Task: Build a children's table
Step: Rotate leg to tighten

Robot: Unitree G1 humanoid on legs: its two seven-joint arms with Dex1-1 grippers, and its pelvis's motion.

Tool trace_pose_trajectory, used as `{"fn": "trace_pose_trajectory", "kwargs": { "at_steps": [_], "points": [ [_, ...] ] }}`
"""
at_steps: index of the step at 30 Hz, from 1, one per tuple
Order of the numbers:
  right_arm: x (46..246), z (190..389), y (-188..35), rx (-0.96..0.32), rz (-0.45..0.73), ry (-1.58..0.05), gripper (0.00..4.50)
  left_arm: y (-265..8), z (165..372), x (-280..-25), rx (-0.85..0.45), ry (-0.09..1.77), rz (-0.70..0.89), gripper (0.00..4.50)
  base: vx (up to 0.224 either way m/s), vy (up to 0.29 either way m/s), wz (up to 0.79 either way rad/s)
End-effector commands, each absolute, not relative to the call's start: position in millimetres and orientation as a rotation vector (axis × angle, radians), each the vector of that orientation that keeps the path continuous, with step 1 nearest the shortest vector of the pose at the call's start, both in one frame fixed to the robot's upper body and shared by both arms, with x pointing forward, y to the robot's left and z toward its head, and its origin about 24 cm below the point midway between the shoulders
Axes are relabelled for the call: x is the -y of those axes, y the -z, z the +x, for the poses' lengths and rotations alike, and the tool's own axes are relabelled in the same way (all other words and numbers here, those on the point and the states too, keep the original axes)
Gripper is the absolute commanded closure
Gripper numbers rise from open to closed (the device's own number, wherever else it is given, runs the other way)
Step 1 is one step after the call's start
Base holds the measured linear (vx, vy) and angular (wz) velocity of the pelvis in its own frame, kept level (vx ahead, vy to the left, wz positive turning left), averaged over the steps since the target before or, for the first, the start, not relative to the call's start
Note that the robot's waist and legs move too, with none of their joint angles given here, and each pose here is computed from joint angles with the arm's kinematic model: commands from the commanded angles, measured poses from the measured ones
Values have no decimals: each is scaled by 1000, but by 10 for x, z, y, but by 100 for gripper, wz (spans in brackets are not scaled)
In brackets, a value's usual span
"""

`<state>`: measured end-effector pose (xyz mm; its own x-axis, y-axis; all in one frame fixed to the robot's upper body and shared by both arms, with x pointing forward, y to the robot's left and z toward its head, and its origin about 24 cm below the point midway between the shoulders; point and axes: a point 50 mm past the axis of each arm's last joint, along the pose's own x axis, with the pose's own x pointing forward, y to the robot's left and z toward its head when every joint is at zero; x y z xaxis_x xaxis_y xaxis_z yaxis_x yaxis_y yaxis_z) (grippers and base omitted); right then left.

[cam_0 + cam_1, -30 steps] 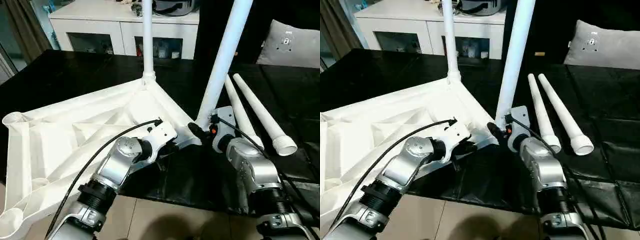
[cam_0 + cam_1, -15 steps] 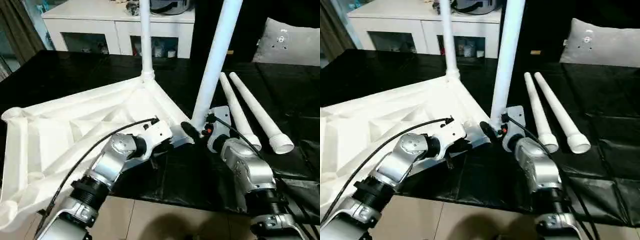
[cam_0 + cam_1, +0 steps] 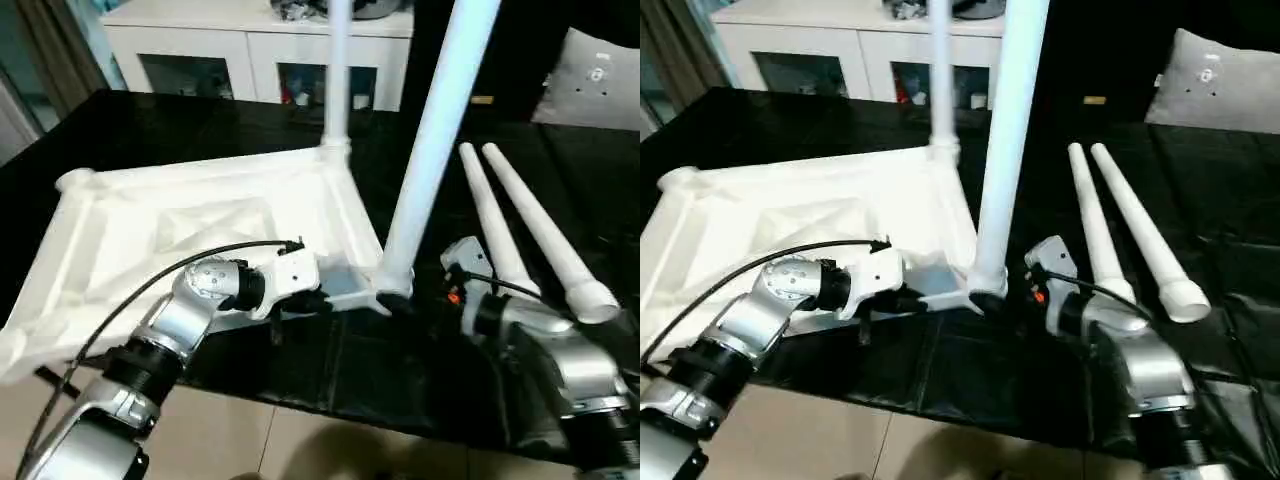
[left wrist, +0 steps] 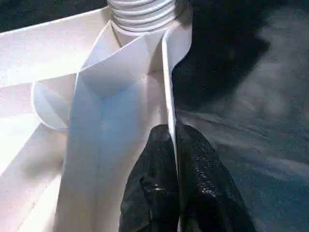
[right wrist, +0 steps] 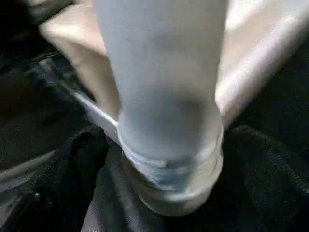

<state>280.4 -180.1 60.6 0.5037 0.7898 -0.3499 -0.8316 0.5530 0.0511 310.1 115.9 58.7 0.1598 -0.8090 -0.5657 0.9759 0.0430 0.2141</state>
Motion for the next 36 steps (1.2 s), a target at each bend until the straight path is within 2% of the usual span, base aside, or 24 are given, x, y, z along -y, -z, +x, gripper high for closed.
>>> {"fn": "trace_pose_trajectory", "kwargs": {
  "at_steps": [1,6,7,10,21,25,28,31,33,35,36],
  "points": [
    [1753,2803,-728,-312,-185,-1080,5,-643,3084,-1143,-303,1495,688,450,0,0,0],
    [1732,2756,-761,-335,-211,-1232,5,-646,3040,-1164,-307,1594,714,450,0,0,0],
    [1724,2747,-759,-342,-216,-1257,22,-647,3035,-1164,-306,1607,721,450,0,0,0],
    [1690,2736,-733,-379,-211,-1313,36,-649,3032,-1166,-301,1638,749,450,0,0,0],
    [1702,2762,-668,-438,-225,-1316,147,-643,3051,-1197,-305,1646,761,450,0,0,0],
    [1691,2759,-659,-436,-192,-1315,173,-641,3054,-1206,-302,1638,748,450,0,0,0],
    [1668,2751,-665,-422,-150,-1319,174,-641,3052,-1204,-299,1633,732,450,0,0,0],
    [1546,2718,-620,-410,-21,-1290,176,-635,3059,-1151,-306,1559,643,450,0,0,0],
    [1533,2717,-613,-411,-14,-1285,176,-635,3061,-1145,-307,1549,636,450,0,0,0],
    [1413,2769,-531,-412,0,-1177,176,-634,3086,-1066,-296,1464,574,450,0,0,0],
    [1311,2844,-465,-402,23,-1063,176,-642,3112,-983,-284,1386,533,450,0,0,0]
  ]
}}
